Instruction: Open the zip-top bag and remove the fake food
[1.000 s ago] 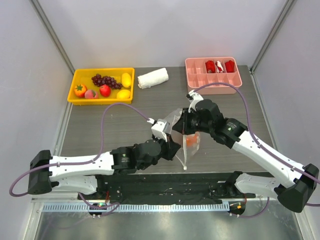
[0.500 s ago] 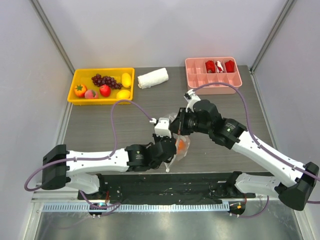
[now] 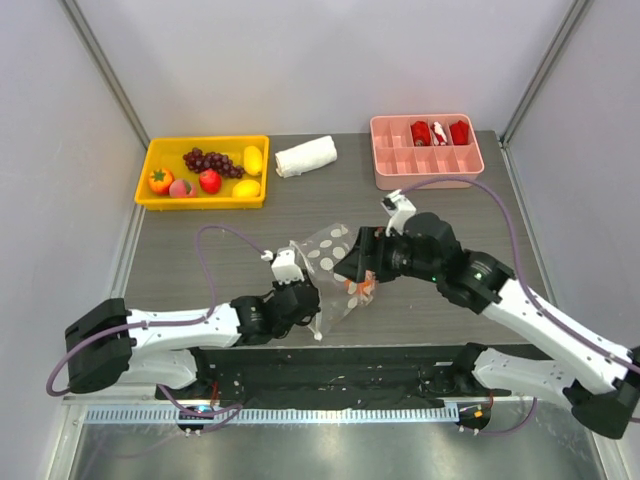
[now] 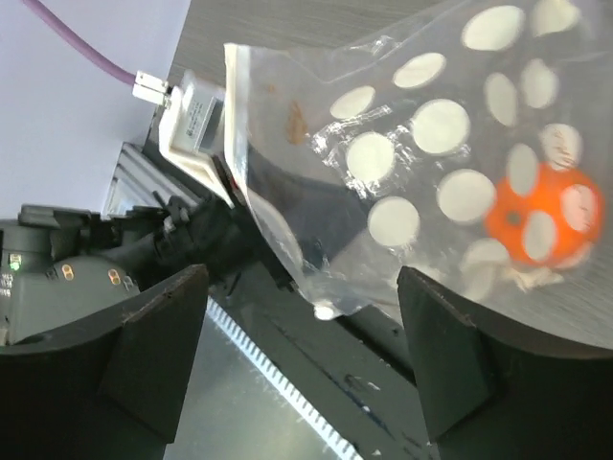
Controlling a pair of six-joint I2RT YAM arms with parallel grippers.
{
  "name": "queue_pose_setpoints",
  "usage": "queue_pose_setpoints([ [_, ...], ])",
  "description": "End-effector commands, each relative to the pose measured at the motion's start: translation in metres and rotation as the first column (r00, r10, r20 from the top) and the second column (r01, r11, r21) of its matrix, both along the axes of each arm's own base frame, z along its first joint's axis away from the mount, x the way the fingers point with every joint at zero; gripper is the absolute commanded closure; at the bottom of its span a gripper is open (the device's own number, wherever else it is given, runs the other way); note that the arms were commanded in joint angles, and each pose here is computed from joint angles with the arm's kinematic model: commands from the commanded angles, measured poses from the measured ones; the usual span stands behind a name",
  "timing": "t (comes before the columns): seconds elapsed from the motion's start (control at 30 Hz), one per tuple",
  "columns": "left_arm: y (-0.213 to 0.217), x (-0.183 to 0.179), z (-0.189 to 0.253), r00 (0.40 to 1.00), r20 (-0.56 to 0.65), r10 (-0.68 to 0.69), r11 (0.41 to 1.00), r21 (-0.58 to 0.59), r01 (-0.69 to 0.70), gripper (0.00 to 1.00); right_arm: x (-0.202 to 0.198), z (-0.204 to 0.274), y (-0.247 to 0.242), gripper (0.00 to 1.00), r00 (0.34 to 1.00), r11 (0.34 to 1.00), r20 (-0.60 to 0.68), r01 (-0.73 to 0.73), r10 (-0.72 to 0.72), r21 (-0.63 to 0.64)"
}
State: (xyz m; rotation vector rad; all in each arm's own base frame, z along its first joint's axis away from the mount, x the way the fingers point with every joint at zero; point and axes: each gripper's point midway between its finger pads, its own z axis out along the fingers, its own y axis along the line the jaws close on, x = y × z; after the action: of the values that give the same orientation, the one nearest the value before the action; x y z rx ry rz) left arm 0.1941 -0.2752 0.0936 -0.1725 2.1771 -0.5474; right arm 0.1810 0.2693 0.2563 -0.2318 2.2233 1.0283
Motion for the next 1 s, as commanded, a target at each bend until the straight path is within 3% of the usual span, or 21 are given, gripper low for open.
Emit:
queue_pose_setpoints([
  [0.0, -0.01, 0.01, 0.017, 1.0, 0.02, 0.015, 0.987, -0.158, -0.012, 0.77, 0.019, -0.011, -0.056, 0.15, 0.968, 0.966, 0.136, 0.228, -0.211, -0.124],
  [0.17, -0.028, 0.01, 0.021, 0.998, 0.035, -0.043, 0.964, -0.262, 0.05, 0.74, 0.061, -0.074, -0.1, 0.38, 0.898, 0.851, 0.133, 0.44, -0.419, -0.289],
  [0.3, -0.03, 0.011, 0.023, 0.997, 0.043, -0.062, 0.958, -0.277, 0.072, 0.69, 0.092, -0.117, -0.102, 0.52, 0.896, 0.839, 0.045, 0.43, -0.441, -0.333],
  [0.33, -0.029, 0.011, 0.023, 0.997, 0.04, -0.061, 0.956, -0.283, 0.07, 0.67, 0.097, -0.121, -0.1, 0.62, 0.898, 0.844, 0.027, 0.423, -0.44, -0.328],
  [0.4, -0.026, 0.015, 0.024, 0.998, 0.037, -0.046, 0.951, -0.303, 0.055, 0.62, 0.115, -0.128, -0.102, 0.65, 0.884, 0.825, 0.067, 0.456, -0.462, -0.333],
  [0.57, -0.025, 0.02, 0.026, 0.998, 0.034, -0.052, 0.939, -0.338, 0.06, 0.49, 0.132, -0.152, -0.088, 0.87, 0.907, 0.84, 0.06, 0.409, -0.416, -0.357],
  [0.7, -0.039, 0.028, 0.027, 0.996, 0.027, -0.09, 0.928, -0.362, 0.094, 0.42, 0.114, -0.182, -0.057, 0.91, 0.957, 0.923, -0.063, 0.256, -0.285, -0.287],
  [0.97, -0.082, 0.033, 0.008, 0.975, -0.006, -0.222, 0.907, -0.369, 0.205, 0.31, 0.095, -0.19, -0.039, 0.93, 0.967, 0.967, -0.136, 0.191, -0.215, -0.168],
])
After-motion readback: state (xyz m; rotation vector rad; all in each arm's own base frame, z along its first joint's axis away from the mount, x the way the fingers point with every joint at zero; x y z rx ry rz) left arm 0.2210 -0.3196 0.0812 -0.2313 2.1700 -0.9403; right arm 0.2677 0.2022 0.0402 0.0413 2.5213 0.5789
